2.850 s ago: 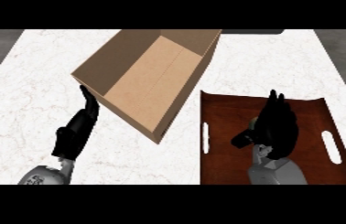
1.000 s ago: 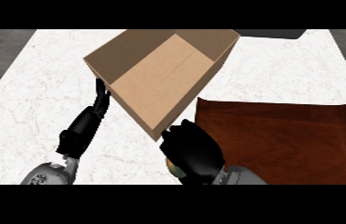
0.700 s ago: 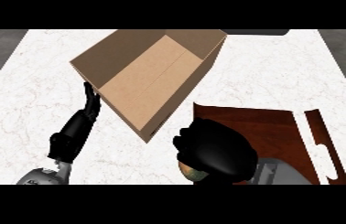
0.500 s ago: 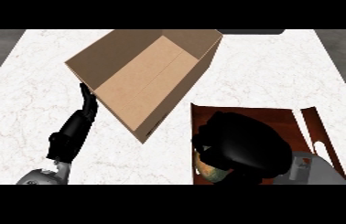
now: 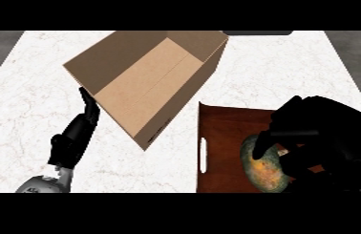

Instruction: Pick the squash from the tray and place it in the cardboard box

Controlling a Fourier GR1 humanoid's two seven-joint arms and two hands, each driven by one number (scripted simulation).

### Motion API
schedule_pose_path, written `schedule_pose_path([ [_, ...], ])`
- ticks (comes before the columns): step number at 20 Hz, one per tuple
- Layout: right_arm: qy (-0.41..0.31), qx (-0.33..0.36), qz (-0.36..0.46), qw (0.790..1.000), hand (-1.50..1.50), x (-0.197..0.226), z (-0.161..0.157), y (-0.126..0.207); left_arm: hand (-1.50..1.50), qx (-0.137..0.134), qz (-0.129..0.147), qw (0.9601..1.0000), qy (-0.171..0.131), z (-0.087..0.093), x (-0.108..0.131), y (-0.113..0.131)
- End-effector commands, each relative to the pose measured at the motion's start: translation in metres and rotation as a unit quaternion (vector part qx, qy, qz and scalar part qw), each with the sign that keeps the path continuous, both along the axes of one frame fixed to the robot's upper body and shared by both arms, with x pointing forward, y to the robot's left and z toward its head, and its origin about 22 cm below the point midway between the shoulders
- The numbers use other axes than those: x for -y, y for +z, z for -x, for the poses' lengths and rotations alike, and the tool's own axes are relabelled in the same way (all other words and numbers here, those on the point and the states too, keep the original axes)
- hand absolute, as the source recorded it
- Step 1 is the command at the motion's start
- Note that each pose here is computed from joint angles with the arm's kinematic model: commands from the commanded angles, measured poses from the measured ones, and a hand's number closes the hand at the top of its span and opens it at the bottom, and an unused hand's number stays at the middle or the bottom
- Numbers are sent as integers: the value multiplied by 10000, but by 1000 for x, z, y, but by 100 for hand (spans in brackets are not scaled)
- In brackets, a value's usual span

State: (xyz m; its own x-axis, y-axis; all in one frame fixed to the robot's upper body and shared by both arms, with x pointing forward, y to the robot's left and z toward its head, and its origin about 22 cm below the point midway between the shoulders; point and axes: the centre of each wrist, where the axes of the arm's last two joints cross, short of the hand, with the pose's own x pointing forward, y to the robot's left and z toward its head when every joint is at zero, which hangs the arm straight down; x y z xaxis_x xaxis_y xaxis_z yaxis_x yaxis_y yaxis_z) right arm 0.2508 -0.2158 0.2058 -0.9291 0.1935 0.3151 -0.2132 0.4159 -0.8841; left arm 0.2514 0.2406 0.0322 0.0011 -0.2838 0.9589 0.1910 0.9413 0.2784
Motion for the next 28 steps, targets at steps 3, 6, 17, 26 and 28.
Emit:
schedule_pose_path([
  [3, -493, -169, -286, 9982, 150, 18, -18, 45, 0, 285, 93, 9978, -598, -25, 20, 21],
  [6, -763, -241, -354, 9962, 150, -6, -30, 43, 0, 262, 226, 9968, -727, -18, 23, 13],
  [17, -780, -623, -363, 9943, 150, -75, -71, 68, 0, 357, 131, 9968, -697, -30, 43, 8],
  [26, -1304, -402, -443, 9897, 150, -123, -100, 56, 0, 292, 233, 9967, -715, -28, 37, 13],
  [28, -1331, -364, -285, 9900, 150, -130, -110, 52, 0, 349, 189, 9969, -678, -19, 34, 9],
])
